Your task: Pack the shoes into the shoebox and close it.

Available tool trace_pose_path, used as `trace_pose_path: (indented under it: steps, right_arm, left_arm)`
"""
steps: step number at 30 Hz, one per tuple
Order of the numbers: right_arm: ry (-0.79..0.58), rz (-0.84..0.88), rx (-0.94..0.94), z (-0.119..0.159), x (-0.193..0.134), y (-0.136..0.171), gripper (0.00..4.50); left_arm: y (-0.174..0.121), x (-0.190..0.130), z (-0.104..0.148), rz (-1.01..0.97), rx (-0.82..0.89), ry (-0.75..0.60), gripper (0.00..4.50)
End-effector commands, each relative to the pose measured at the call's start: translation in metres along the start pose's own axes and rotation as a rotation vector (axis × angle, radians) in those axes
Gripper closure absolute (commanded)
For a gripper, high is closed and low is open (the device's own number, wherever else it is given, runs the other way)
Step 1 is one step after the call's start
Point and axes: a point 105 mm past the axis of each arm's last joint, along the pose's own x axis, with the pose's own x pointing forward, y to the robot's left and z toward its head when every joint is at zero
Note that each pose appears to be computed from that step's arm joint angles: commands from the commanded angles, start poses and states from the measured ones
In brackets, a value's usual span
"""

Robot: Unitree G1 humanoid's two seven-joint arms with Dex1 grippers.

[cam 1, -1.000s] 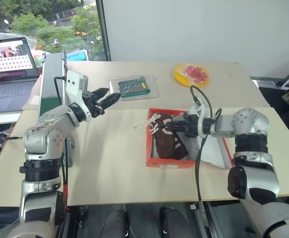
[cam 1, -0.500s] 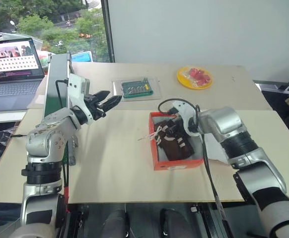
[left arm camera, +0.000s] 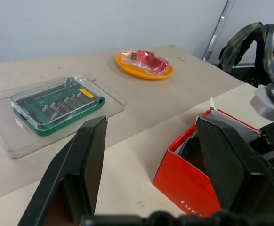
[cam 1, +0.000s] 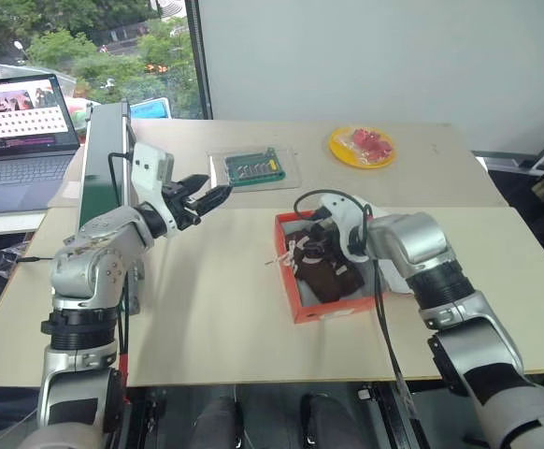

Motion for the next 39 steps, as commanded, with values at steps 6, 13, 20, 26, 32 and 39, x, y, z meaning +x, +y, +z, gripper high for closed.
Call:
trace_pose_path:
  steps: [6, 13, 20, 26, 32, 39]
  right_arm:
    - [-0.279, 0.097, 0.167, 0.061, -0.062, -0.004, 0.02]
    - [-0.527, 0.174, 0.219, 0.095, -0.131, 0.001, 0.02]
    - [-0.430, 0.073, 0.126, 0.032, -0.161, -0.008, 0.77]
    - [-0.205, 0.002, 0.119, -0.048, -0.184, -0.006, 2.82]
    - [-0.142, -0.017, 0.337, -0.113, -0.168, -0.001, 4.46]
    - [-0.177, -0.136, 0.568, -0.166, -0.115, -0.022, 4.46]
  left_arm:
    - [-0.013, 0.011, 0.013, -0.095, 0.058, -0.007, 1.33]
    - [-0.051, 0.012, -0.005, -0.383, 0.128, 0.141, 1.33]
    - [-0.071, 0.011, -0.019, -0.566, 0.201, 0.248, 1.33]
    - [-0.075, 0.022, -0.013, -0.634, 0.259, 0.261, 1.33]
    - [-0.080, 0.031, -0.007, -0.699, 0.335, 0.284, 1.33]
    - [-0.078, 0.030, -0.002, -0.697, 0.378, 0.297, 1.33]
